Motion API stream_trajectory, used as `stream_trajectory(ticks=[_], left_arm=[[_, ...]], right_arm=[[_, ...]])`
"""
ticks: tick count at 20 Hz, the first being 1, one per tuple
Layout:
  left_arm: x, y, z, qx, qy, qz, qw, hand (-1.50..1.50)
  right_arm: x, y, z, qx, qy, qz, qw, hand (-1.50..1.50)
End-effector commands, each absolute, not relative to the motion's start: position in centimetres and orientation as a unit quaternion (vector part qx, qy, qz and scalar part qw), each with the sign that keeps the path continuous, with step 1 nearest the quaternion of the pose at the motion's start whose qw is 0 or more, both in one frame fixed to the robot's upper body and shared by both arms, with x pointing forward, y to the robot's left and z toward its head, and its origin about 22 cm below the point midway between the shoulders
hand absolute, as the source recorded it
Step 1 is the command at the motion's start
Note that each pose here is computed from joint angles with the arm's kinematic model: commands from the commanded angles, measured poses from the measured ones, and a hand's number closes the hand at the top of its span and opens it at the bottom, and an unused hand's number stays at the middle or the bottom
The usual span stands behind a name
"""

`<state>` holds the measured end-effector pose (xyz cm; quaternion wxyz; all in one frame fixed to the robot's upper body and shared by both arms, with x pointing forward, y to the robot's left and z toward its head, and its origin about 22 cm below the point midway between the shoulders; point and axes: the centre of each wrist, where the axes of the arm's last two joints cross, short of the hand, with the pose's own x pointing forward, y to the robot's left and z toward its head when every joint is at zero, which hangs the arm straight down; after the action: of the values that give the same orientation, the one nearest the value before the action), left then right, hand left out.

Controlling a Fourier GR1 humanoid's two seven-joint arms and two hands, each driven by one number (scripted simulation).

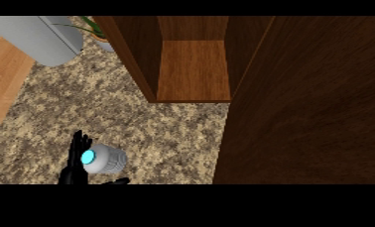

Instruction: Pick up the bottled water, place it into the cabinet and close the cabinet

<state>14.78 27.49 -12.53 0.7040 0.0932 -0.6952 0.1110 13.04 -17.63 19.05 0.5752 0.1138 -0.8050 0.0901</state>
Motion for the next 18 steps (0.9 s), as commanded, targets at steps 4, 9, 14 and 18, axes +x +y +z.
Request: stream_trajectory(ticks=[4, 9, 14, 18], left_arm=[[14.2, 25.6, -14.6, 0.064, -0.707, 0.136, 0.691, -1.50], [16.0, 26.8, -15.7, 0.052, -0.708, 0.147, 0.689, -1.50], [17.7, 26.5, -15.6, 0.037, -0.712, 0.159, 0.683, -1.50], [18.9, 26.6, -15.9, 0.015, -0.708, 0.171, 0.685, -1.50]], right_arm=[[9.4, -18.8, 21.5, 0.109, -0.826, 0.086, 0.546, -1.50], [8.9, -19.3, 21.3, 0.100, -0.826, 0.080, 0.549, -1.50], [9.1, -19.5, 20.9, 0.091, -0.829, 0.072, 0.547, -1.50], [10.2, -18.9, 20.8, 0.087, -0.825, 0.075, 0.553, -1.50]])
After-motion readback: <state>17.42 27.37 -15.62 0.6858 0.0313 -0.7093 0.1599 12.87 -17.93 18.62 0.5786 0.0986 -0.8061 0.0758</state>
